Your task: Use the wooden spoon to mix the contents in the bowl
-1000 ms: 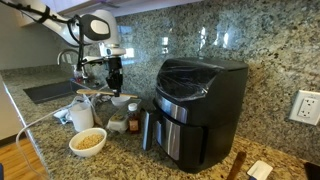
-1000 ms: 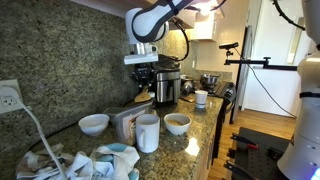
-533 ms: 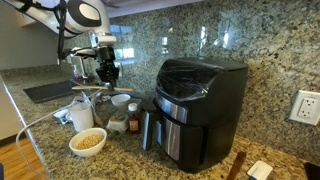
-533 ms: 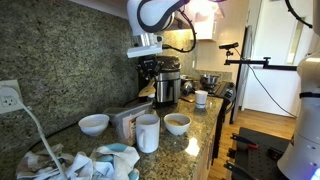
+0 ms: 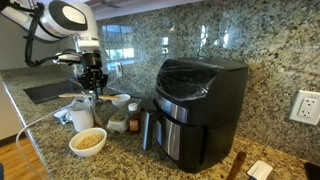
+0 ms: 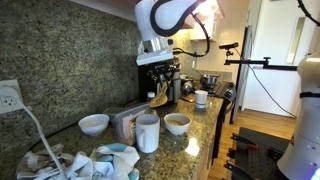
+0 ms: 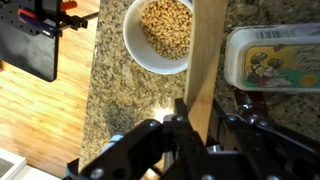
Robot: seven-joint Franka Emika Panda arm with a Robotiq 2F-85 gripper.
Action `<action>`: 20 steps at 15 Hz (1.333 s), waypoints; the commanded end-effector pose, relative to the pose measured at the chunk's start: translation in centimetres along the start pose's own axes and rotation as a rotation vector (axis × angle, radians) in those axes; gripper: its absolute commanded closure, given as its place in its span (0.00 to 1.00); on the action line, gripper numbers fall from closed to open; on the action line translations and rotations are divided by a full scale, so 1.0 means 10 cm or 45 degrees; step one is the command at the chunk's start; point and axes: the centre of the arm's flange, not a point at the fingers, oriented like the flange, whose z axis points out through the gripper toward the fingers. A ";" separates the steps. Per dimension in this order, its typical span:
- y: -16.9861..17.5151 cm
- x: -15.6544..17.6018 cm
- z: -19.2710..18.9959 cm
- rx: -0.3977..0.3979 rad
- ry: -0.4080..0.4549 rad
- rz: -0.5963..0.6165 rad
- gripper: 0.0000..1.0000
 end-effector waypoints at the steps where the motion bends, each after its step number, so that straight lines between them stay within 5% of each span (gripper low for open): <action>1: 0.39 -0.02 0.05 -0.018 0.084 0.078 0.93; 20: 0.52 -0.10 0.48 -0.049 0.634 0.143 0.93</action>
